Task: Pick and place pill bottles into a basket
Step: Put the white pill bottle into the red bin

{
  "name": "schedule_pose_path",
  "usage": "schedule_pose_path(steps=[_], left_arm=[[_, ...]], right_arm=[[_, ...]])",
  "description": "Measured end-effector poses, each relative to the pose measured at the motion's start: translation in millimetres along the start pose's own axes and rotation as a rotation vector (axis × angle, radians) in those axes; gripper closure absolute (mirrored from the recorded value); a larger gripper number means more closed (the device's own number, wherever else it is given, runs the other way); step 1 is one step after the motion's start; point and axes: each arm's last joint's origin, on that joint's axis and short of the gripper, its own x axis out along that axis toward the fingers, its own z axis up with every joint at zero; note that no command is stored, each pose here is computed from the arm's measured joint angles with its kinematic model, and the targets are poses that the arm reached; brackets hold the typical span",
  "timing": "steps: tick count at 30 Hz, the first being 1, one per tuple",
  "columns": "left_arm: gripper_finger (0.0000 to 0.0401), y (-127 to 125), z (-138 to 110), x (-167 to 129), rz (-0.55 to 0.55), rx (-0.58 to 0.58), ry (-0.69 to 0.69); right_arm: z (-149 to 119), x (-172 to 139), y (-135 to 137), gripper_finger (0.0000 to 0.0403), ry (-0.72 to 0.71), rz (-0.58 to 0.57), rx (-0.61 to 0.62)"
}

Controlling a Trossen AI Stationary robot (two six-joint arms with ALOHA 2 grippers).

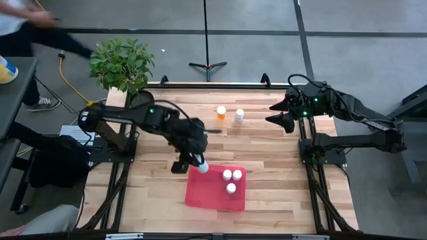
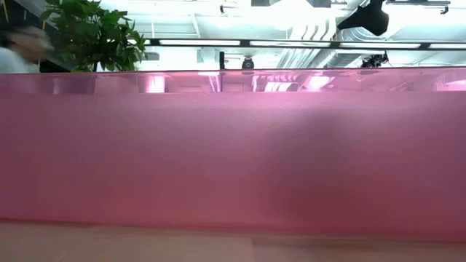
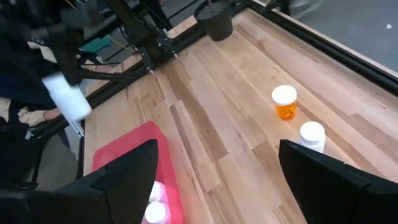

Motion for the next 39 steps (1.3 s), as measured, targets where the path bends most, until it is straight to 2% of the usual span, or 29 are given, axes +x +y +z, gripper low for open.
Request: schedule_pose_path(steps=[4, 12, 22, 39], left_arm=[[0.0206, 0, -8, 23, 0.060, -0.005, 0.029], [0.0206, -1, -32, 56, 0.277, -0.024, 0.136], [0.0206, -16, -41, 80, 0.282, 0.017, 0.092], [0.0206, -7, -52, 114, 0.301, 0.025, 0.108]], right_arm=[[0, 0, 0, 0.0080, -0.001, -0.001, 0.023], [2, 0, 1, 0.0080, -0.016, 0.007, 0.048], [6, 0, 3, 0.0080, -0.065, 0.032, 0.061], [9, 0, 4, 0.0080, -0.091, 0.046, 0.086]])
